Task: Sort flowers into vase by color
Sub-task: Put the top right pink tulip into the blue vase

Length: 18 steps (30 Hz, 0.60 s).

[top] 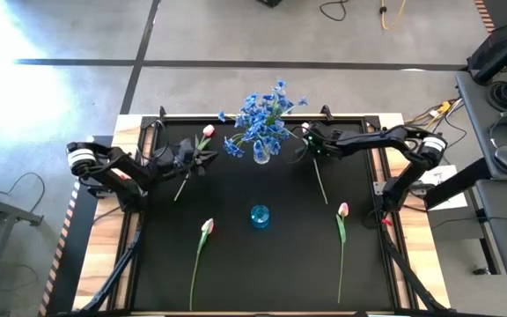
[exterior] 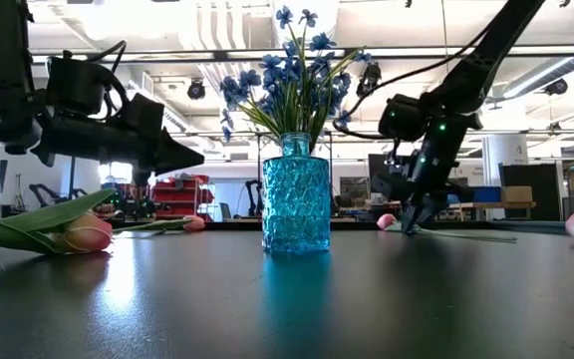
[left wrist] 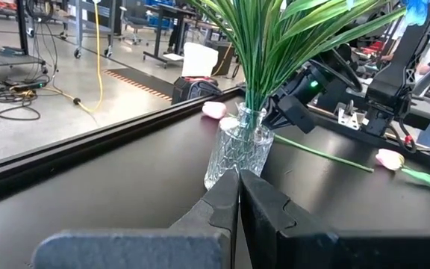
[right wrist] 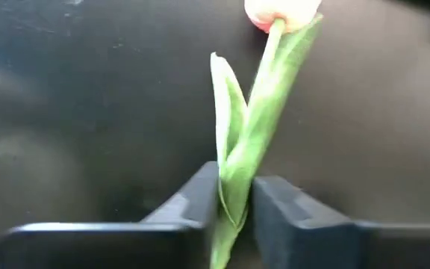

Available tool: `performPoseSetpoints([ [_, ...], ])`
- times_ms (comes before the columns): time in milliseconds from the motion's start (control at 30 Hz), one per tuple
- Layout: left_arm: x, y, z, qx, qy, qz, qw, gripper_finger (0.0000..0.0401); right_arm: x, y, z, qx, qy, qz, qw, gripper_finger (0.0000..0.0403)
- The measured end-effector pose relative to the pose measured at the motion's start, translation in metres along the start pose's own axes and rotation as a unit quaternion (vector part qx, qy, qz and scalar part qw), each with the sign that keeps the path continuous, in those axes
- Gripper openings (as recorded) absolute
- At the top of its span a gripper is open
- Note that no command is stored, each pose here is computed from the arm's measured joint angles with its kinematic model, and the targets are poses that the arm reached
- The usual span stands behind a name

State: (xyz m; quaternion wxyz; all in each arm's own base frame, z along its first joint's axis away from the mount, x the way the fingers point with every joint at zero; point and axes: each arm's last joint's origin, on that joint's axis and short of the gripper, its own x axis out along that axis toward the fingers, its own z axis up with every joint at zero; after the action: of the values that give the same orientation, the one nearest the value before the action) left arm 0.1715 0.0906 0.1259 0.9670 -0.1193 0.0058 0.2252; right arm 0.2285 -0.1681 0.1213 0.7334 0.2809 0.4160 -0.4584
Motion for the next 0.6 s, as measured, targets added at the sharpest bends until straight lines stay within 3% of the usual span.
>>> performPoseSetpoints([
  [100,0.000,0.000,0.000,0.000,0.000,0.000,1.000,0.0000,-0.006,0.002,0.000,-0.016,-0.004,0.004,1.000,0.0021],
  [333,0.000,-0.001,0.003,0.001,-0.014,-0.004,1.000,0.0000,-0.068,0.019,0.010,-0.061,-0.122,0.033,0.990,0.0014],
  [600,0.000,-0.001,0.003,0.001,-0.015,-0.004,1.000,0.0000,-0.173,0.020,-0.005,-0.087,-0.313,0.037,0.945,0.0013],
])
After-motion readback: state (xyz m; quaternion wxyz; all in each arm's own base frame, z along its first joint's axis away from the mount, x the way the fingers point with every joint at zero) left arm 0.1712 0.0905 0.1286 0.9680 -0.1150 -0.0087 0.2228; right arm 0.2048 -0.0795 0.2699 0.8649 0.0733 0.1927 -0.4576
